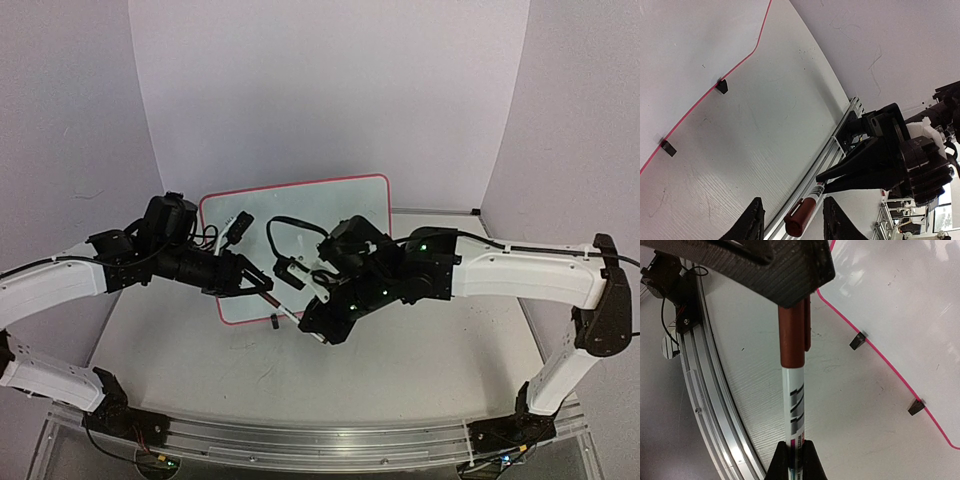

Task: Write a sentence on the whiteboard
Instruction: Pass from the right arm to the left

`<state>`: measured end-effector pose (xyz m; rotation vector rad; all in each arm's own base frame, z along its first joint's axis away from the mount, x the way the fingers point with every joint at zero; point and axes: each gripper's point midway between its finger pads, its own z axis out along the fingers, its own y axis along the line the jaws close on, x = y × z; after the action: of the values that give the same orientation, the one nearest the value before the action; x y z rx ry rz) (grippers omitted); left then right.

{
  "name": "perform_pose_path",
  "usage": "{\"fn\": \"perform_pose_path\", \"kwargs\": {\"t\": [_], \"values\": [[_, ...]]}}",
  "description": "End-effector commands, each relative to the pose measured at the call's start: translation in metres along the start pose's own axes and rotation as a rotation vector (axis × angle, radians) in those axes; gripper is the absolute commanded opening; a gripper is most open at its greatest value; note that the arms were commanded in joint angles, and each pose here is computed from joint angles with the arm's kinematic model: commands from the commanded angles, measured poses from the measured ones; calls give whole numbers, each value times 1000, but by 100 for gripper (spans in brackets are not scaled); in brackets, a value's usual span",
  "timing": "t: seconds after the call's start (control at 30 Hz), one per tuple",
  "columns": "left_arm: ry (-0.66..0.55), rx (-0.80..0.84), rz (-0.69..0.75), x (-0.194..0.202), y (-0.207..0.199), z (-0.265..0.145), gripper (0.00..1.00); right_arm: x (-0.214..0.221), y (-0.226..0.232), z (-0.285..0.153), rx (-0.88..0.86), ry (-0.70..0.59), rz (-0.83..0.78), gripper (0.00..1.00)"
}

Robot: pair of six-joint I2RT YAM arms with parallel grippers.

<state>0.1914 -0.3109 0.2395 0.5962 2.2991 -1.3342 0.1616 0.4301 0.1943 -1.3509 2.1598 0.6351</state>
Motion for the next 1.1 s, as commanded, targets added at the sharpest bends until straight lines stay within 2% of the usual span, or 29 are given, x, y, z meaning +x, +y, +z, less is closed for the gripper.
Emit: {"fn": "perform_pose_path", "kwargs": {"t": [0.0, 0.47, 0.6, 0.9, 0.97, 1.0, 1.03, 1.07], "values": [[-10, 34, 13, -4, -6, 4, 34, -16, 5, -2, -5, -41, -31, 0], [50, 57, -10, 10, -5, 7, 35, -16, -1, 1, 30, -51, -31, 0], [56, 59, -10, 12, -5, 7, 28, -16, -2, 0, 34, -54, -31, 0], [45, 69, -10, 11, -7, 7, 1, -12, -5, 1, 48, -48, -23, 0], [36, 71, -14, 10, -7, 6, 0, -13, -8, -1, 66, -59, -15, 0], [28, 69, -21, 10, -6, 6, 0, -14, -11, -4, 81, -73, -3, 4], [15, 69, -27, 9, -6, 5, 0, -17, -12, -8, 92, -94, 10, 17], [-2, 71, -33, 8, -6, 4, 0, -20, -13, -13, 95, -118, 23, 33]]}}
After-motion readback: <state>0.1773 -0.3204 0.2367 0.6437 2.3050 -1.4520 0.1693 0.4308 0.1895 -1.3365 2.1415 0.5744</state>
